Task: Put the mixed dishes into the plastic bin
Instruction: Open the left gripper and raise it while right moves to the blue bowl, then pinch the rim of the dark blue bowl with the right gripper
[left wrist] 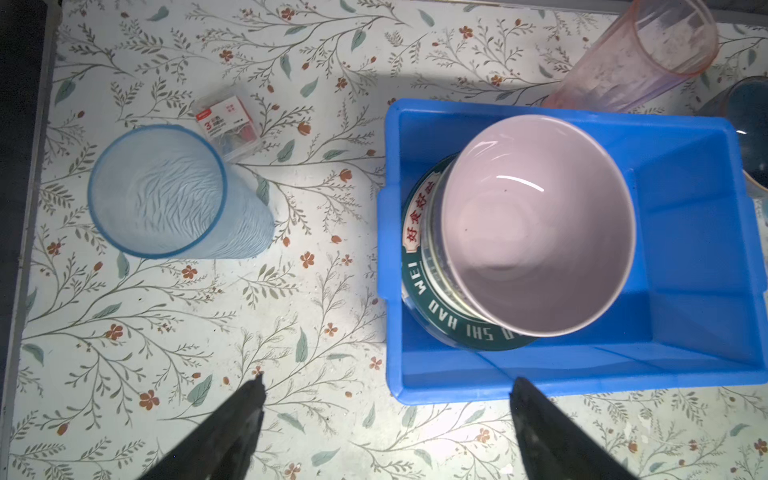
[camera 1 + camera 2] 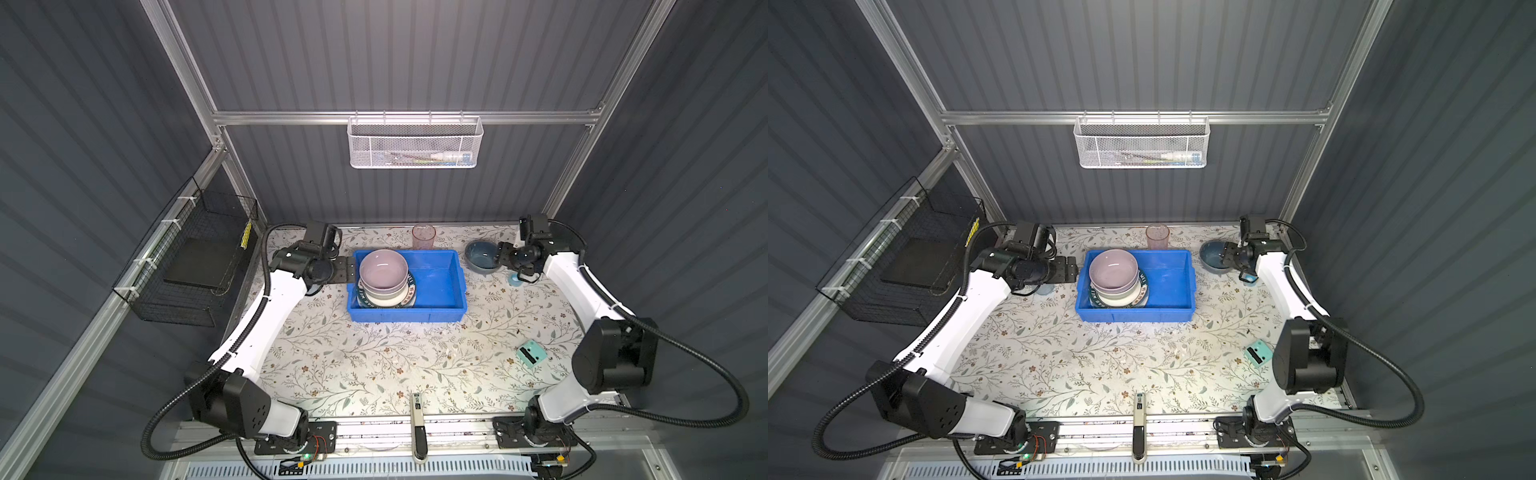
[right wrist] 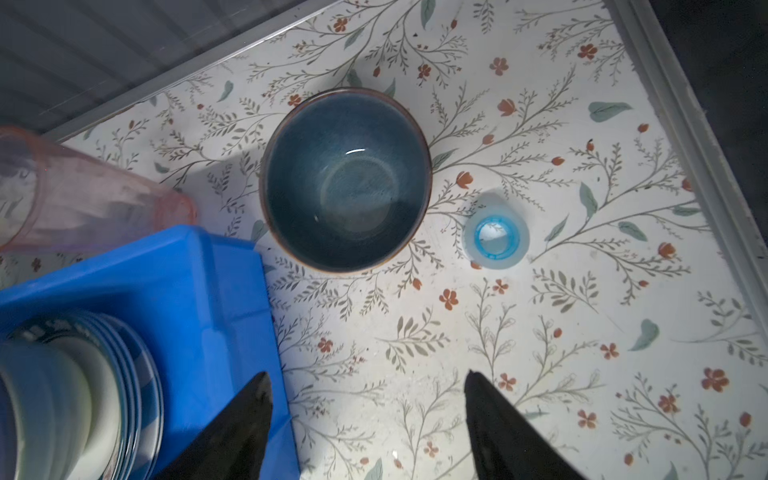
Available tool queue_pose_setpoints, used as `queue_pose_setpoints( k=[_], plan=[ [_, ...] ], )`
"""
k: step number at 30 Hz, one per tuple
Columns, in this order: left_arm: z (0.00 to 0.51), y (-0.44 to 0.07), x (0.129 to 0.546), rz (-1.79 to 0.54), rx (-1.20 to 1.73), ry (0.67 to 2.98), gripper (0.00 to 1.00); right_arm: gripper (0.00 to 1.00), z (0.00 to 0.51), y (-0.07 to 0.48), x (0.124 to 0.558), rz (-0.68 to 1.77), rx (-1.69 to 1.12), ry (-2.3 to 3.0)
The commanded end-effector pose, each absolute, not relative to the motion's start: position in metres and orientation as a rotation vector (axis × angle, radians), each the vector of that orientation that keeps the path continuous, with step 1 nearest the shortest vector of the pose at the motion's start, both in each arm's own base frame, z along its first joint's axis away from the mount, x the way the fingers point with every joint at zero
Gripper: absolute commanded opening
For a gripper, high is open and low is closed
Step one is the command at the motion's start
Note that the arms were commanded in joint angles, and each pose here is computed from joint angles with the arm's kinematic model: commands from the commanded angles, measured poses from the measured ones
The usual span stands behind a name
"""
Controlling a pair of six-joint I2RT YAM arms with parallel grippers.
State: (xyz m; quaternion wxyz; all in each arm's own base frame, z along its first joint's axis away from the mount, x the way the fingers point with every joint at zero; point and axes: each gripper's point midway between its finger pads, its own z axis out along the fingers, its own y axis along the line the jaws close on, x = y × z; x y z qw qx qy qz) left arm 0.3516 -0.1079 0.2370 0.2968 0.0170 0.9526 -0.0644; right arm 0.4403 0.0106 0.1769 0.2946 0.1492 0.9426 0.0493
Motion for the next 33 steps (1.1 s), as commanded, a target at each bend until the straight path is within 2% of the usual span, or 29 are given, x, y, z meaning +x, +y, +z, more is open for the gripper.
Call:
queue_pose_setpoints(
  k=[1,13,27,33],
  plan=[
    [0.232,-0.103,0.346,-0.2,0.066,2.52,0.96,0.68,0.163,-0.003,0.453,0.068,0.411,2.571],
    [0.216,-0.091,0.328,-0.208,0.053,2.544,0.96,0.52,0.114,-0.035,0.505,0.007,0.51,2.637],
    [0.216,-0.089,0.323,-0.216,0.056,2.54,0.96,0.38,0.071,-0.028,0.519,0.08,0.53,2.7],
    [0.217,-0.088,0.319,-0.213,0.054,2.538,0.96,0.28,0.063,-0.025,0.52,0.102,0.528,2.714]
  ],
)
